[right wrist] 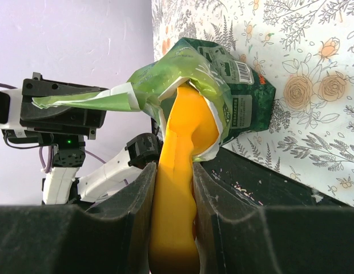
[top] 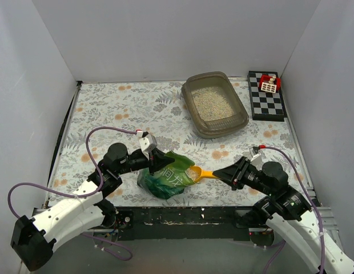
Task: Fill the litter box with clean litter
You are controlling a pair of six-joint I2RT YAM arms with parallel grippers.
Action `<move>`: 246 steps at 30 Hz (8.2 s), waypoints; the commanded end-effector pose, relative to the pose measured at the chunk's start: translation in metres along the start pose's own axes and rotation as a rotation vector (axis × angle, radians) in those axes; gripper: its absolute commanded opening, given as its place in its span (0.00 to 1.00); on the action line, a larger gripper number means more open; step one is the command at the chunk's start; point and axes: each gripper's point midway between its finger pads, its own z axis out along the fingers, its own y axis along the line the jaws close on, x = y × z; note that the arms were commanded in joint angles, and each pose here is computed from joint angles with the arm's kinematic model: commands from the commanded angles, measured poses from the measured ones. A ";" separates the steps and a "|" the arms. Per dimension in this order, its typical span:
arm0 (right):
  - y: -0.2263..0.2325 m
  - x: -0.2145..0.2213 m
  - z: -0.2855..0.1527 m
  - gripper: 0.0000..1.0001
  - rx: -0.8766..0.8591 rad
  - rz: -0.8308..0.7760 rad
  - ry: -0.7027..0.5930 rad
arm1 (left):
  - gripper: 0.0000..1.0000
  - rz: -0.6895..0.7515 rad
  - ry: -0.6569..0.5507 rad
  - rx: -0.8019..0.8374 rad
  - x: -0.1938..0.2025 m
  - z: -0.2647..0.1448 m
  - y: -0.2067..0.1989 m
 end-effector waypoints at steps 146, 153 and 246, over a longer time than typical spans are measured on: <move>0.118 -0.172 -0.013 0.01 -0.489 0.028 -0.853 | 0.00 0.052 -0.243 -0.586 -0.037 -0.069 0.076; 0.081 -0.216 0.008 0.01 -0.300 -0.001 -0.890 | 0.00 0.053 -0.247 -0.573 -0.039 -0.068 0.074; 0.093 -0.058 0.031 0.01 0.211 -0.825 0.275 | 0.00 0.163 -0.134 -0.067 -0.014 -0.025 0.052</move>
